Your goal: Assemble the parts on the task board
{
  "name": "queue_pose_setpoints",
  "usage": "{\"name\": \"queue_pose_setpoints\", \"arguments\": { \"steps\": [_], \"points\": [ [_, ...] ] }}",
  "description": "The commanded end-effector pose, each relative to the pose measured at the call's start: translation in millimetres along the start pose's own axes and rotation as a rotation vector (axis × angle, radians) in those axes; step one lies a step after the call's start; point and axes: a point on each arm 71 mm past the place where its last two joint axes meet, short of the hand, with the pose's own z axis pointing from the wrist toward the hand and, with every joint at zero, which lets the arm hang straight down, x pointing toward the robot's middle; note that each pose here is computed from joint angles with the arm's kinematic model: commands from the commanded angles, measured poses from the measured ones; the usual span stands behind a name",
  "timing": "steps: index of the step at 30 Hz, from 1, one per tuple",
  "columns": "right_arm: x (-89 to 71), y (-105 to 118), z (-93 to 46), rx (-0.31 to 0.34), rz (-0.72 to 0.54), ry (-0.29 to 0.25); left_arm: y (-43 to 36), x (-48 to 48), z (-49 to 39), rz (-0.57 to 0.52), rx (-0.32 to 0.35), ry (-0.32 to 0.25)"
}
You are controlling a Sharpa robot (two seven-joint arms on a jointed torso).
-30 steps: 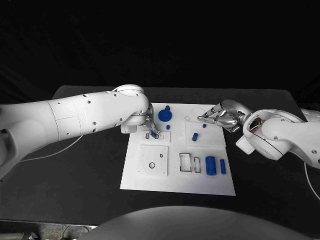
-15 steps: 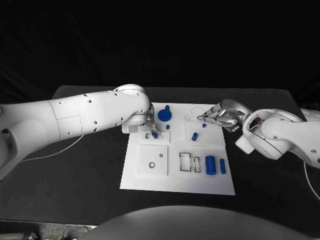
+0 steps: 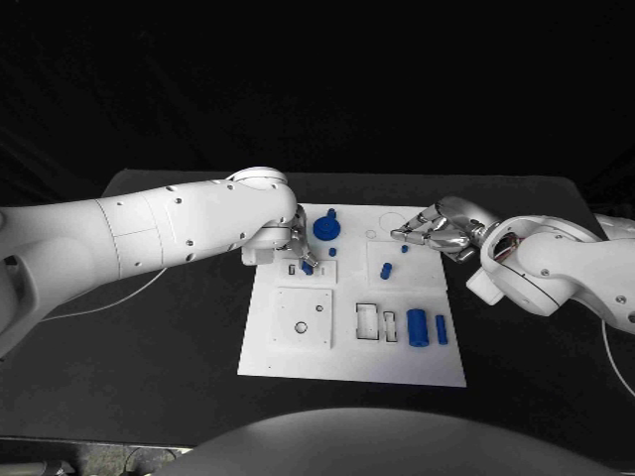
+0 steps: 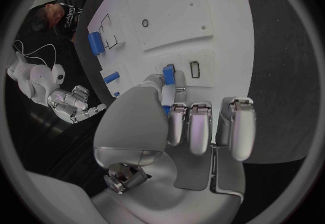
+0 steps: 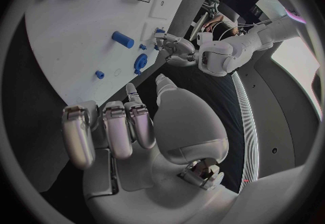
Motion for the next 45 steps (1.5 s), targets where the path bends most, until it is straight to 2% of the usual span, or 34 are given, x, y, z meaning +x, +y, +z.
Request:
{"name": "queue_pose_setpoints", "arguments": {
  "steps": [1, 28, 45],
  "points": [
    [1.3, 0.7, 0.3, -0.004, -0.011, 0.006, 1.5, 2.0, 0.0, 0.01, -0.046, 0.027],
    [2.0, 1.2, -0.2, -0.006, -0.008, 0.006, 2.2, 2.3, 1.0, 0.013, -0.061, 0.038],
    [0.9, -0.7, -0.8, 0.002, -0.003, 0.005, 1.7, 2.0, 0.8, 0.028, -0.071, 0.018]
  ]
}}
